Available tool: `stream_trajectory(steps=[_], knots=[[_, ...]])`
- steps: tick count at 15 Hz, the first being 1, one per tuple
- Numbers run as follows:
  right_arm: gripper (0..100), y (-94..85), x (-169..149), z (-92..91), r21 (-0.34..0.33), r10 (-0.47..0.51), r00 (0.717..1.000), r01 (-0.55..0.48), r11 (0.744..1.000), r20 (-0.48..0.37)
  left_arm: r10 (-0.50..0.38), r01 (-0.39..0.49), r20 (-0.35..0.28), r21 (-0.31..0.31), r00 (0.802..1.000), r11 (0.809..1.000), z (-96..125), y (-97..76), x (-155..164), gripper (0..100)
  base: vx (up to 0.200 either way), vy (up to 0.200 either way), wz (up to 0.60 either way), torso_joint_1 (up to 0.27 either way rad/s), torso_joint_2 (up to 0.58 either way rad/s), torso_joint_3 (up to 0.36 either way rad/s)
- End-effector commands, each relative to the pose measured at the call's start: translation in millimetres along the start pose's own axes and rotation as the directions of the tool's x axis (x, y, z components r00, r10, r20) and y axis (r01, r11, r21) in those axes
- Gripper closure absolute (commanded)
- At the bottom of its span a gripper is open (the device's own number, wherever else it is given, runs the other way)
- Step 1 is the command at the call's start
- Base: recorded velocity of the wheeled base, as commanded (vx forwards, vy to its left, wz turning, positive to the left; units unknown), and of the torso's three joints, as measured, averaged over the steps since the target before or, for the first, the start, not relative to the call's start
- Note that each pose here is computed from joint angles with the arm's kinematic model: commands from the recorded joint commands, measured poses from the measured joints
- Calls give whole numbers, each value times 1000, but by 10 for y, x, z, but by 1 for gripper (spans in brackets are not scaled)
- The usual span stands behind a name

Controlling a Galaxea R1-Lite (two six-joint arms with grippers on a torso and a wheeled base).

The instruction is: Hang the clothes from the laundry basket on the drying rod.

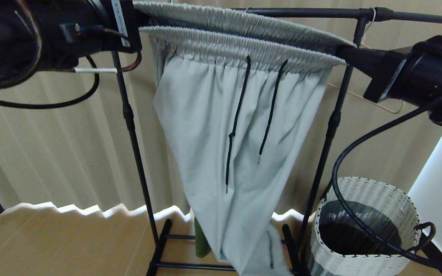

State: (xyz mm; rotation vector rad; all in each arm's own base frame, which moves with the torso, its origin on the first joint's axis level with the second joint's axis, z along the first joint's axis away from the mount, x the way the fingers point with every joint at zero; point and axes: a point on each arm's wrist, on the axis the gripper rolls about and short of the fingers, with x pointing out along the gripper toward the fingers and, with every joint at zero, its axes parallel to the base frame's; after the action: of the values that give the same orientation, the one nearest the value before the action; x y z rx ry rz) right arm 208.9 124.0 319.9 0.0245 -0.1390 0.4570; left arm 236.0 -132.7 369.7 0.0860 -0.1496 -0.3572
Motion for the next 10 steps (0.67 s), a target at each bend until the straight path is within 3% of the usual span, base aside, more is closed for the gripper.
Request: stream_trajectory(steps=[1,2,5,10], knots=[[100,-40,99,-10,-13,-20,1000,20,1000,-5,-8,8,-17,7,1000,1000,-32,-73,244,100,0,0,0,0,0,0],[100,-54,89,-134,-17,-26,999,25,1000,-41,-28,29,-89,14,996,999,-235,-143,252,100,0,0,0,0,0,0],[100,-72,78,-295,-21,-34,995,32,999,-94,-40,47,-211,30,977,998,-591,-178,179,100,0,0,0,0,0,0],[100,-200,168,-334,-27,-83,993,81,996,-83,-39,46,-191,31,981,998,-509,-140,31,100,0,0,0,0,0,0]])
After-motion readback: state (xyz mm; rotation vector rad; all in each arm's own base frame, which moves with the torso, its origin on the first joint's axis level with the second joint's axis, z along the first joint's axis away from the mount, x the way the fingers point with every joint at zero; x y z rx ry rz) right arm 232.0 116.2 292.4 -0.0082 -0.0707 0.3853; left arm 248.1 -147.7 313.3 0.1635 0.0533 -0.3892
